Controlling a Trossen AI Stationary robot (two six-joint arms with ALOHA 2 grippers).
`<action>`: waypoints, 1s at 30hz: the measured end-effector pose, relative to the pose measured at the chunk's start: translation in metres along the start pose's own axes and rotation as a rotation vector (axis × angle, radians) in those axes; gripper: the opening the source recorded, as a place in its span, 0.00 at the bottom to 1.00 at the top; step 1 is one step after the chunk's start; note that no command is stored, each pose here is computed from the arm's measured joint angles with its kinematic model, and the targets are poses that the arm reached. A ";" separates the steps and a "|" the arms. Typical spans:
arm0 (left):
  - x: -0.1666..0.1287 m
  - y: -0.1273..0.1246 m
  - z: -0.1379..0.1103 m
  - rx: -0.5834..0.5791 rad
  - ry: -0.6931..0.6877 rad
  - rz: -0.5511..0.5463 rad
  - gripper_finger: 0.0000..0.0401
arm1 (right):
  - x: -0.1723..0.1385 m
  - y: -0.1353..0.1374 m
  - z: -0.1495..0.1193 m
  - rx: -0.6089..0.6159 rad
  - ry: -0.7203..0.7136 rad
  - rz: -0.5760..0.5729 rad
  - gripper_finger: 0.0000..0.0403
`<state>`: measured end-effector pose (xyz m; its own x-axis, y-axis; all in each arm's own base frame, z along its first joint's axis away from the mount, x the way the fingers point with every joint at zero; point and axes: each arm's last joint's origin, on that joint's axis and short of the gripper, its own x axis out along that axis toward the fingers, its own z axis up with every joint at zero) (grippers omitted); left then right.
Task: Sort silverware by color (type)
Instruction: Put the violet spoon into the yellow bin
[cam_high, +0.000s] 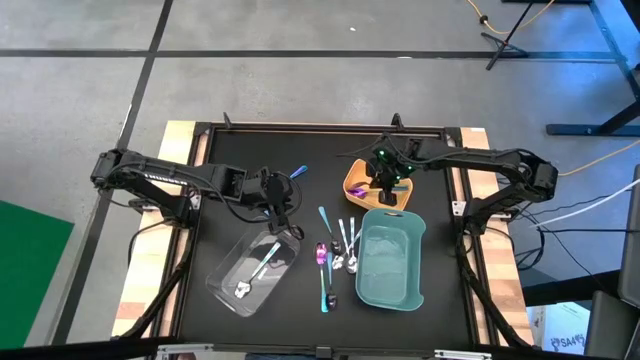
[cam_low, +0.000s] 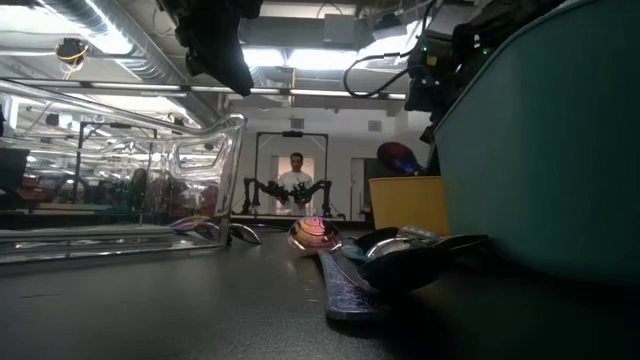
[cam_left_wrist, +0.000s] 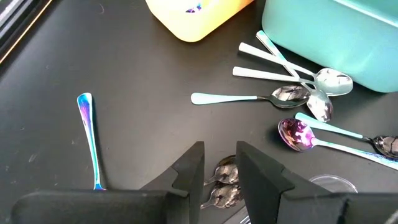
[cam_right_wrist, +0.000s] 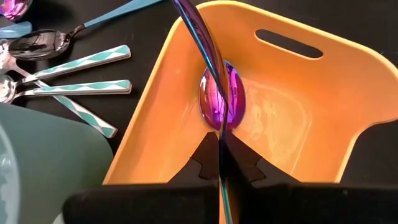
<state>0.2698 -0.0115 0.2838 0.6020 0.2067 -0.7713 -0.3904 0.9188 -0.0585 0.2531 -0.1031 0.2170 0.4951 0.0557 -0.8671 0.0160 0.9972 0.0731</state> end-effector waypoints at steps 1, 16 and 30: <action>0.000 0.000 0.000 0.000 0.000 0.000 0.22 | 0.000 0.000 0.000 0.000 0.001 -0.005 0.00; 0.000 0.000 0.000 0.000 0.000 0.000 0.22 | 0.000 -0.002 0.001 0.065 0.005 -0.058 0.00; 0.000 0.000 0.000 -0.002 0.000 0.000 0.22 | -0.014 -0.001 0.010 0.109 0.030 -0.045 0.00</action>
<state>0.2698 -0.0115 0.2838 0.6020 0.2067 -0.7713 -0.3915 0.9182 -0.0596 0.2549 -0.1054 0.2339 0.4653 0.0140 -0.8851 0.1324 0.9875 0.0852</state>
